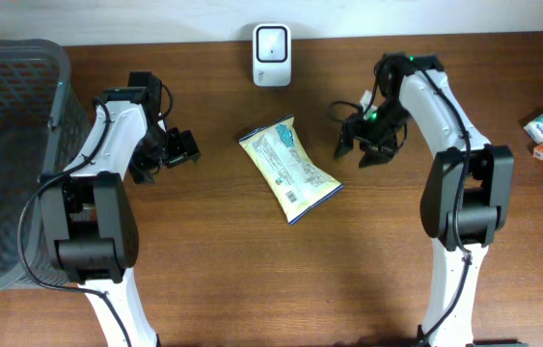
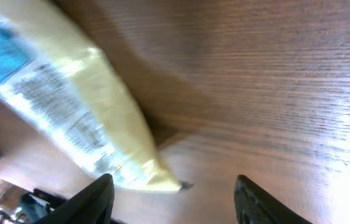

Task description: Scan the item barcode

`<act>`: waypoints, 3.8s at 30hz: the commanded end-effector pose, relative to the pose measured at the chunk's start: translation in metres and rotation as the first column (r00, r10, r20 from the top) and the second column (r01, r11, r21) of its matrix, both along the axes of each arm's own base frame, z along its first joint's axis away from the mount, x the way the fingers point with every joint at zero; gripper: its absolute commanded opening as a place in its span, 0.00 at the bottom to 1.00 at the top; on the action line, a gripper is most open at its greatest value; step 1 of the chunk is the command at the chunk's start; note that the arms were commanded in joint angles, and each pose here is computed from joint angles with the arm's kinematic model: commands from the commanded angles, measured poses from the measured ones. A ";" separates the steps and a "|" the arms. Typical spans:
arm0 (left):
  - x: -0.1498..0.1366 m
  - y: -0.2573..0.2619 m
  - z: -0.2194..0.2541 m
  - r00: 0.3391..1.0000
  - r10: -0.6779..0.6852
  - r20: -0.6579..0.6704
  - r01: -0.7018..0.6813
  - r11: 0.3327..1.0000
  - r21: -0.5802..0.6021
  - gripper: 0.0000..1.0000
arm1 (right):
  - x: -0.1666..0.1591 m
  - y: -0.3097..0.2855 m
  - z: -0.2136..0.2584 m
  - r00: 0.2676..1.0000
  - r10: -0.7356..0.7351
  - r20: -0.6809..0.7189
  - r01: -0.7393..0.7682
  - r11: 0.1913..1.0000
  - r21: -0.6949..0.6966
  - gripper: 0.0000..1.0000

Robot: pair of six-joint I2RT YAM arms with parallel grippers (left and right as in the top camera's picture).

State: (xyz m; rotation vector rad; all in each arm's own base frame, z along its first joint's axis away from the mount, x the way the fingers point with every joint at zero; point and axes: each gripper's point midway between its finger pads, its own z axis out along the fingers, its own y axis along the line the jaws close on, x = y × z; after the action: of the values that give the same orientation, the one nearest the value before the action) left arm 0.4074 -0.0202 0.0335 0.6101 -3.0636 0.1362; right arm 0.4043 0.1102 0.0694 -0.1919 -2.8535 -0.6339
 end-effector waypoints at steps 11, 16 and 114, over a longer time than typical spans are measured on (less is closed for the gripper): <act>0.004 0.003 0.012 0.999 0.012 0.033 -0.013 1.000 0.010 0.99 | 0.008 0.105 0.012 0.937 0.262 0.230 -0.234 0.962 -0.144 0.10; 0.004 0.003 0.012 0.999 0.012 0.033 -0.013 1.000 0.010 0.99 | 0.013 0.103 -0.030 0.946 0.236 0.224 -0.183 0.955 -0.233 0.09; 0.004 0.003 0.012 0.999 0.013 0.033 -0.013 1.000 0.010 0.99 | -0.044 0.070 -0.026 0.964 0.263 0.046 -0.213 0.863 -0.459 0.32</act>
State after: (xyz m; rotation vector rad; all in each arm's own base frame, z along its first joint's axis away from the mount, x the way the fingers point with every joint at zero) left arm 0.4074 -0.0202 0.0335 0.6107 -3.0634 0.1361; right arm 0.3557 0.1805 0.0192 0.1296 -2.9854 0.0645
